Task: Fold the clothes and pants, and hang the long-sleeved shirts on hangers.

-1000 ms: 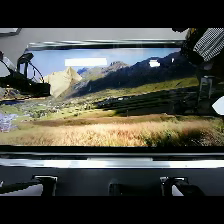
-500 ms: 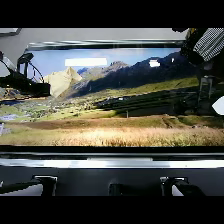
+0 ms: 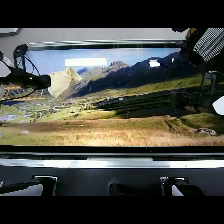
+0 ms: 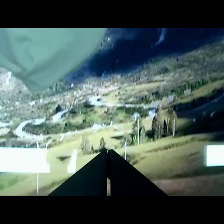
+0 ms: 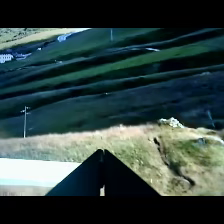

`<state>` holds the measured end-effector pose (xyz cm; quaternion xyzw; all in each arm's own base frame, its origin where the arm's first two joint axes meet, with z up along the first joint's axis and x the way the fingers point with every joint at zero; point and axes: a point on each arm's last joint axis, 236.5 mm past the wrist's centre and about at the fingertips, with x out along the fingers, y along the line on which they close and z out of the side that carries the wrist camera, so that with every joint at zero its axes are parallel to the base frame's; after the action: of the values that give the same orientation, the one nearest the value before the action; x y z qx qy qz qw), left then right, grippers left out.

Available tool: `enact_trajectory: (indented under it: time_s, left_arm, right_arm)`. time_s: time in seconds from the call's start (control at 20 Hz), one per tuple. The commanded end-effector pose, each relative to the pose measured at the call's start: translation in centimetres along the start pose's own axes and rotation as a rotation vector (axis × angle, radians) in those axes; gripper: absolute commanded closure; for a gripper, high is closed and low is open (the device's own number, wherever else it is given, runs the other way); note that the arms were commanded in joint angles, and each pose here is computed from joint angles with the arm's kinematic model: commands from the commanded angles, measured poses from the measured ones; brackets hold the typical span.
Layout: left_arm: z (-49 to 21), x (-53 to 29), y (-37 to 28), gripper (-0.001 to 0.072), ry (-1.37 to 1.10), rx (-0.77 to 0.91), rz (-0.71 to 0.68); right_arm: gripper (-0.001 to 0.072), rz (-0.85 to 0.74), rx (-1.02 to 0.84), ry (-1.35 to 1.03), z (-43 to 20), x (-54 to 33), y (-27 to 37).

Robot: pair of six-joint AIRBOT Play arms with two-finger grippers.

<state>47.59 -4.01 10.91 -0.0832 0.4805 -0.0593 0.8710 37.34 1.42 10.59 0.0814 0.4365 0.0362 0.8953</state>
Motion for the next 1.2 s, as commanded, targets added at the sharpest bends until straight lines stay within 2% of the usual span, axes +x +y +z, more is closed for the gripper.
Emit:
enact_trajectory:
  time_s: [0.0, 0.1, 0.35, 0.4, 0.45, 0.5, 0.55, 0.7, 0.9, 1.05, 1.15]
  left_arm:
    - [6.1, -0.6, -0.4, 0.0687, -0.261, -0.016, -0.011]
    - [8.6, -1.5, -0.4, 0.0686, -0.373, -0.018, -0.014]
    - [11.0, -2.5, -1.1, 0.0686, -0.481, -0.051, -0.055]
    - [11.1, -2.5, -1.1, 0.0679, -0.485, -0.052, -0.057]
    - [11.0, -2.5, -1.1, 0.0473, -0.482, -0.052, -0.057]
    - [10.9, -2.3, -1.1, 0.0002, -0.474, -0.060, -0.060]
    - [10.8, -1.9, -1.0, -0.0013, -0.469, -0.058, -0.056]
    - [10.4, 0.4, 0.7, -0.0009, -0.430, -0.017, 0.012]
    - [8.2, 6.3, 8.1, -0.0008, -0.186, -0.280, 0.207]
    - [3.9, 11.2, 10.2, -0.0013, 0.060, -0.356, 0.257]
    - [2.9, 14.2, 10.0, -0.0013, 0.092, -0.379, 0.225]
  right_arm:
    - [0.0669, -0.025, -0.015, -0.072, 1.7, -0.1, -0.6]
    - [0.0668, -0.056, -0.039, -0.126, 3.0, -0.2, -1.3]
    - [0.0659, -0.063, -0.043, -0.161, 3.8, -0.3, -1.4]
    - [0.0491, -0.063, -0.043, -0.168, 4.0, -0.3, -1.4]
    - [0.0079, -0.063, -0.041, -0.168, 4.0, -0.4, -1.4]
    - [0.0016, -0.063, -0.042, -0.168, 4.0, -0.4, -1.4]
    - [-0.0001, -0.062, -0.041, -0.168, 4.0, -0.4, -1.3]
    - [0.0011, -0.052, -0.032, -0.143, 3.4, -0.2, -1.2]
    - [0.0021, -0.044, -0.025, -0.134, 3.2, -0.2, -1.0]
    - [0.0037, -0.020, -0.008, -0.129, 3.1, -0.2, -0.5]
    - [0.0037, -0.001, 0.005, -0.110, 2.6, -0.1, 0.0]
